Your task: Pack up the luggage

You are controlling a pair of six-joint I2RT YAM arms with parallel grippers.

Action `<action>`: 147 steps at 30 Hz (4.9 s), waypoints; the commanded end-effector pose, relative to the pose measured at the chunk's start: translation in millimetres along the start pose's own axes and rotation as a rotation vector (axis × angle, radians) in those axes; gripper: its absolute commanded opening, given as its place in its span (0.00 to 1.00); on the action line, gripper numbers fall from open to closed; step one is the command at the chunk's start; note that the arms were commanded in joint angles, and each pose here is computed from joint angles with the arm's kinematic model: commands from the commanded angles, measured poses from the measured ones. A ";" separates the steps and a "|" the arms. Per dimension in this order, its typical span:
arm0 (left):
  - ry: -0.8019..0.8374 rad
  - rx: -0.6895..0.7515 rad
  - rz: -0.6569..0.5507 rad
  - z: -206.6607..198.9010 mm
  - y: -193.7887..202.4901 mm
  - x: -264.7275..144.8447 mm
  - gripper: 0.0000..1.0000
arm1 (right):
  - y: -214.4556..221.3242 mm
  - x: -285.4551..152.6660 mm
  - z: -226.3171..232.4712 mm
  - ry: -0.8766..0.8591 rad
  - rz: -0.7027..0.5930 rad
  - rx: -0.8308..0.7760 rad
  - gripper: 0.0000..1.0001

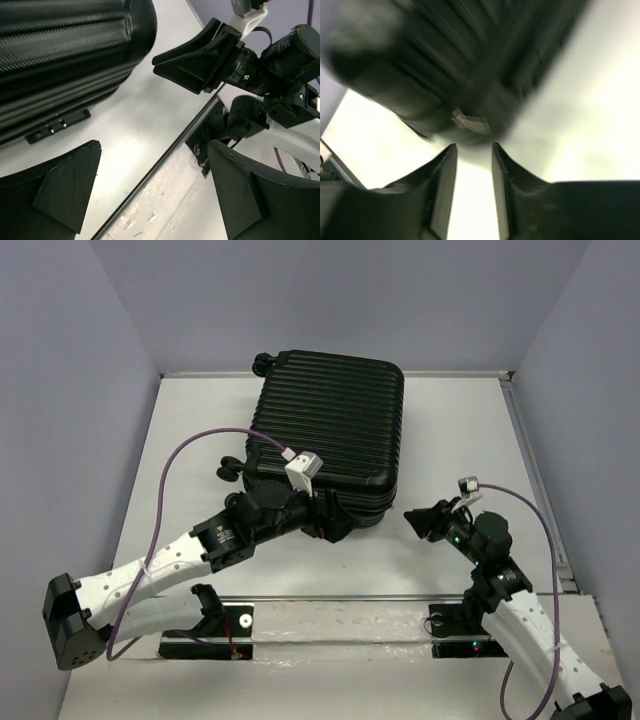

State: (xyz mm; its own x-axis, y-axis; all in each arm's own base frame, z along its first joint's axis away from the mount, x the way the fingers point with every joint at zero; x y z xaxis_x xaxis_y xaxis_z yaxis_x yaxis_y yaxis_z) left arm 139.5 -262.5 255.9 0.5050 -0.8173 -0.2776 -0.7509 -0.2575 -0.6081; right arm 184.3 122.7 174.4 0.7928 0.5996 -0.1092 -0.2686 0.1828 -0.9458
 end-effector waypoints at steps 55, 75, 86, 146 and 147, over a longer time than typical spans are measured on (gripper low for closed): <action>-0.075 -0.010 -0.073 5.4 -26.9 97.2 0.97 | 47.8 40.7 10.9 -0.224 -0.010 -0.016 0.07; -0.016 -0.014 -0.094 -38.1 -77.2 109.6 0.96 | 60.2 99.9 93.6 -0.072 -0.089 0.234 0.07; -0.409 -0.189 -0.494 112.8 -148.3 -90.3 0.99 | 72.0 96.8 87.8 -0.048 -0.028 0.174 0.07; -0.251 -0.625 -0.785 236.7 -200.7 -79.5 0.81 | 78.8 94.2 94.5 -0.117 0.021 0.109 0.07; -0.245 -0.625 -0.790 236.3 -199.9 -79.5 0.81 | 78.7 94.1 94.8 -0.119 0.021 0.110 0.07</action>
State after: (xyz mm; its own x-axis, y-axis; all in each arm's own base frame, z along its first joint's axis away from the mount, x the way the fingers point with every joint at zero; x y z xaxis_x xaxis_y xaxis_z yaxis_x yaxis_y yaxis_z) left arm 348.5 -24.9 201.9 0.9413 -0.2008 -0.2714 -0.2586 -0.9457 -0.1970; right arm 184.6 264.2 115.1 0.7224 0.6834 -0.1051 -0.3657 0.2486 -0.8969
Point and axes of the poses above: each gripper's point midway between its finger pads, its own x axis out along the fingers, its own z axis along the line the jaws close on, y = z × x, the point moved 5 cm from there along -x, back along the fingers, and after that the axes turned 13 degrees about -x, right-handed, at the moved point
